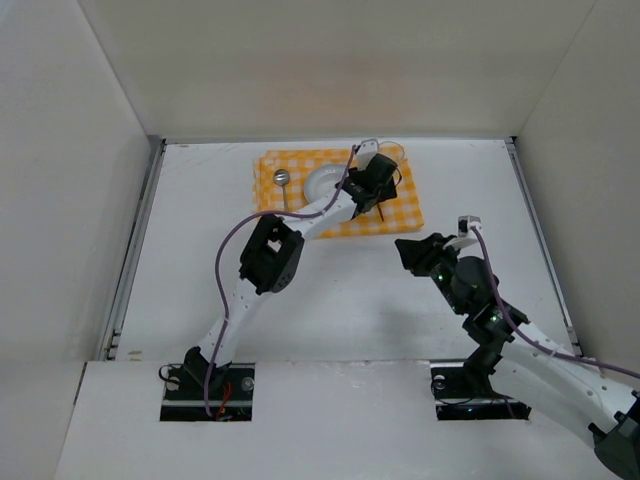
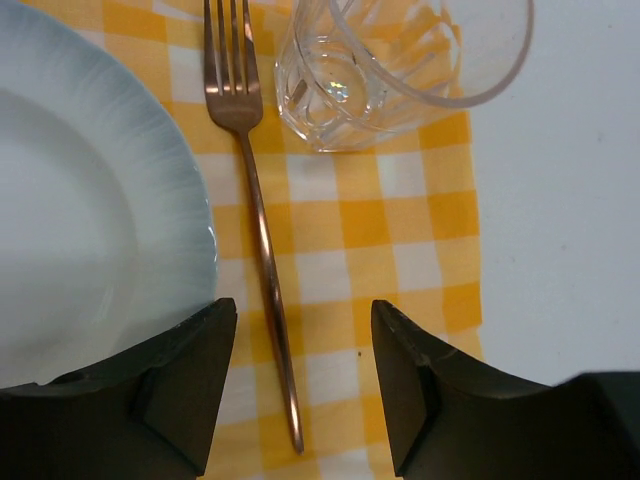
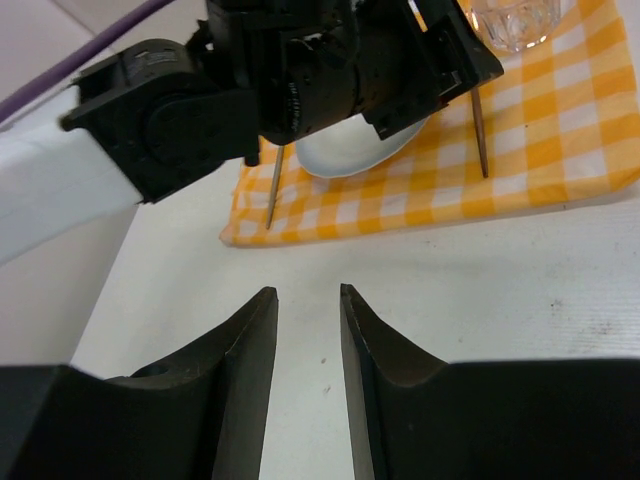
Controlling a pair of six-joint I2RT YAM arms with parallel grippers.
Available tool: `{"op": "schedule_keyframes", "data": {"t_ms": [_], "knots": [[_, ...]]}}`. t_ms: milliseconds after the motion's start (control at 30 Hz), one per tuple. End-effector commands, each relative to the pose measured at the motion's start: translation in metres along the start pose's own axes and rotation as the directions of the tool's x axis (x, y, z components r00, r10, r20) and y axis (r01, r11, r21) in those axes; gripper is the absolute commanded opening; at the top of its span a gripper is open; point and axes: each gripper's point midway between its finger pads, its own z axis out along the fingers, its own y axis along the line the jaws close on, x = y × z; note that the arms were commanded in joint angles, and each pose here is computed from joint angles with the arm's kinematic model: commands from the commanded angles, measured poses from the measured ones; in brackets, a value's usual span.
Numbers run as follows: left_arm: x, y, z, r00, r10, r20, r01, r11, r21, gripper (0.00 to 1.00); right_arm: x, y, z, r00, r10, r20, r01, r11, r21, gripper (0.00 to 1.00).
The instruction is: Set the dinner table for one person
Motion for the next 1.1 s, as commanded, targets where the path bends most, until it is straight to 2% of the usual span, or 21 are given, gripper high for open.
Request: {"op": "schedule_keyframes", "data": {"t_ms": [0, 133, 233, 267, 300, 367, 467, 567, 633, 733, 800, 933, 1067], "knots": [[-0.053, -0.047, -0.082, 0.998, 0.068, 0.013, -0.069, 0.978, 0.199, 0.56, -0.018, 0.007, -0.006, 0.996, 0.033, 0.077, -0.030, 0.999, -0.040, 0.37], [-0.084, -0.053, -0.136, 0.993, 0.053, 0.102, -0.078, 0.962, 0.262, 0.61, -0.035, 0.012, -0.020, 0.986, 0.070, 0.151, -0.056, 0.994, -0.090, 0.34], [-0.099, -0.038, -0.178, 0.985, 0.035, 0.167, -0.082, 0.956, 0.283, 0.64, -0.040, 0.012, -0.024, 0.981, 0.082, 0.176, -0.064, 0.993, -0.103, 0.29], [-0.102, -0.029, -0.192, 0.982, 0.031, 0.188, -0.085, 0.956, 0.282, 0.75, -0.037, 0.012, -0.023, 0.983, 0.077, 0.165, -0.061, 0.993, -0.098, 0.26], [-0.103, -0.018, -0.204, 0.979, 0.032, 0.201, -0.088, 0.957, 0.276, 1.00, -0.035, 0.013, -0.020, 0.986, 0.072, 0.153, -0.057, 0.994, -0.095, 0.23], [-0.100, 0.010, -0.222, 0.974, 0.032, 0.224, -0.086, 0.968, 0.237, 1.00, -0.026, 0.013, -0.013, 0.992, 0.053, 0.118, -0.043, 0.996, -0.083, 0.17], [-0.089, 0.078, -0.247, 0.960, 0.022, 0.278, -0.051, 0.994, 0.098, 1.00, -0.003, 0.016, 0.002, 1.000, 0.018, 0.025, -0.016, 0.997, -0.072, 0.09], [-0.071, 0.155, -0.273, 0.937, 0.020, 0.348, 0.009, 0.997, -0.082, 1.00, 0.019, 0.019, 0.014, 0.999, -0.001, -0.048, -0.002, 0.998, -0.071, 0.08], [-0.051, 0.202, -0.287, 0.928, 0.014, 0.373, 0.056, 0.983, -0.177, 1.00, 0.034, 0.023, 0.021, 0.996, -0.012, -0.088, 0.005, 0.997, -0.079, 0.13], [-0.010, 0.261, -0.296, 0.934, -0.036, 0.355, 0.140, 0.952, -0.271, 1.00, 0.052, 0.025, 0.030, 0.993, -0.026, -0.119, 0.017, 0.997, -0.074, 0.38], [0.019, 0.284, -0.296, 0.948, -0.075, 0.309, 0.171, 0.939, -0.298, 1.00, 0.064, 0.025, 0.035, 0.989, -0.035, -0.143, 0.025, 0.997, -0.070, 0.49], [0.068, 0.324, -0.295, 0.961, -0.148, 0.234, 0.230, 0.897, -0.379, 1.00, 0.084, 0.021, 0.045, 0.979, -0.055, -0.194, 0.047, 0.998, -0.048, 0.54], [0.084, 0.340, -0.297, 0.943, -0.217, 0.253, 0.305, 0.868, -0.391, 1.00, 0.094, 0.016, 0.049, 0.976, -0.054, -0.212, 0.048, 0.998, -0.031, 0.55]]}}
